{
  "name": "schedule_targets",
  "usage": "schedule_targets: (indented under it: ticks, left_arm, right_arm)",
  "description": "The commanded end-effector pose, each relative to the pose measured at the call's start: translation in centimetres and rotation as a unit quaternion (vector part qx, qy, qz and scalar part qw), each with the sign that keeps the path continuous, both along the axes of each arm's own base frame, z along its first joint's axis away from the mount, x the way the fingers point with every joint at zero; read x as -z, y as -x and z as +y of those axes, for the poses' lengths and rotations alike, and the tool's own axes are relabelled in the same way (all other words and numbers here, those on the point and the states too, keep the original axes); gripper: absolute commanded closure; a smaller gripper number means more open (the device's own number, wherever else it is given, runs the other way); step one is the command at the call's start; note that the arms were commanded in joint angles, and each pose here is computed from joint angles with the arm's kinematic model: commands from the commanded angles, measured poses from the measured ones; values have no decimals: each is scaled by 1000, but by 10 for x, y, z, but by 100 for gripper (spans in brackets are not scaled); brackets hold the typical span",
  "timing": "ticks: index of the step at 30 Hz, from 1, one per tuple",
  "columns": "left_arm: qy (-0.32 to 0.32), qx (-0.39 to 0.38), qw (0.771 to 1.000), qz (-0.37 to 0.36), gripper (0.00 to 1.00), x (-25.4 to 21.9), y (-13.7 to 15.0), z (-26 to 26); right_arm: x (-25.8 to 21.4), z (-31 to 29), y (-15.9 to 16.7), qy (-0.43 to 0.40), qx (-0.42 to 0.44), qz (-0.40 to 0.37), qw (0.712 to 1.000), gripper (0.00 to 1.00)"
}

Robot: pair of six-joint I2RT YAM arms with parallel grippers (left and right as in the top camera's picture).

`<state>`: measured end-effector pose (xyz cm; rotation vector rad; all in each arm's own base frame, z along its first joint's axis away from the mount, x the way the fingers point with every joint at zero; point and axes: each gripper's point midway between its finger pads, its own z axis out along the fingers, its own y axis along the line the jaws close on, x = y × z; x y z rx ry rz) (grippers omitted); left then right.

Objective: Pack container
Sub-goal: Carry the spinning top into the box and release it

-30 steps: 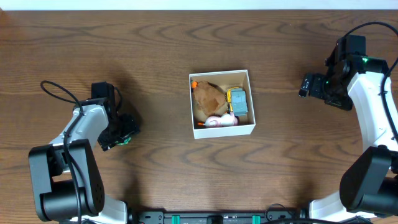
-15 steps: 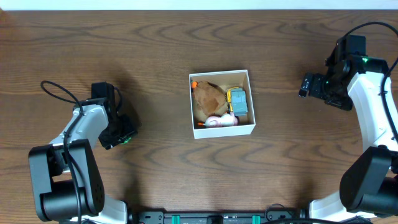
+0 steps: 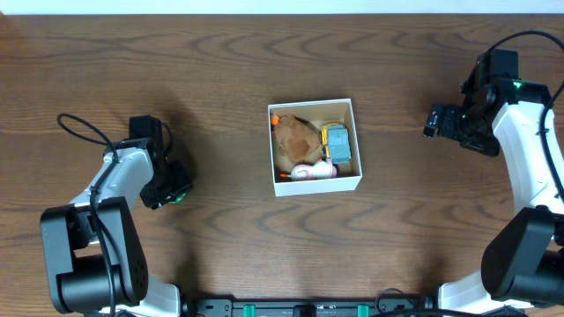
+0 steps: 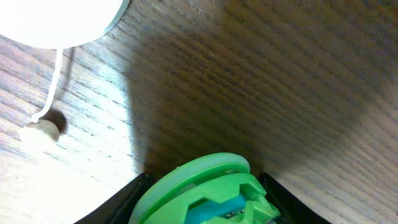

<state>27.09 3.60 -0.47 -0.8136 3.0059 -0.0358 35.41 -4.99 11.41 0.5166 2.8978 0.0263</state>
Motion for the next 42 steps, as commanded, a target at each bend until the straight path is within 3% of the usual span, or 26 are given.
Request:
schedule_targets:
  ticks: [1,12,19,27,35,37,42]
  left_arm:
    - [-7,-4,1000,-23,49,-12,-11,5]
    - [-15,-1,996,-83,55,-49,-20,4]
    - [-22,83,980,-182,59,-113,-35,-35]
    - [-33,276,908,-313,63,-195,-52,-131]
    - [-29,481,789,-381,63,-212,-43,-244]
    - [-24,504,781,-368,63,-199,-39,-260]
    - [-22,536,787,-305,63,-150,-35,-278]
  right_arm:
    - [2,0,1,-2,-2,3,1000,1]
    - [2,-1,0,-2,-2,1,1000,1]
    - [2,-1,0,-1,-2,0,1000,1]
    - [2,-1,0,-2,-2,0,1000,1]
    - [2,-1,0,-2,-2,0,1000,1]
    - [2,-1,0,-2,-2,0,1000,1]
    - [2,0,1,-2,-2,2,1000,1]
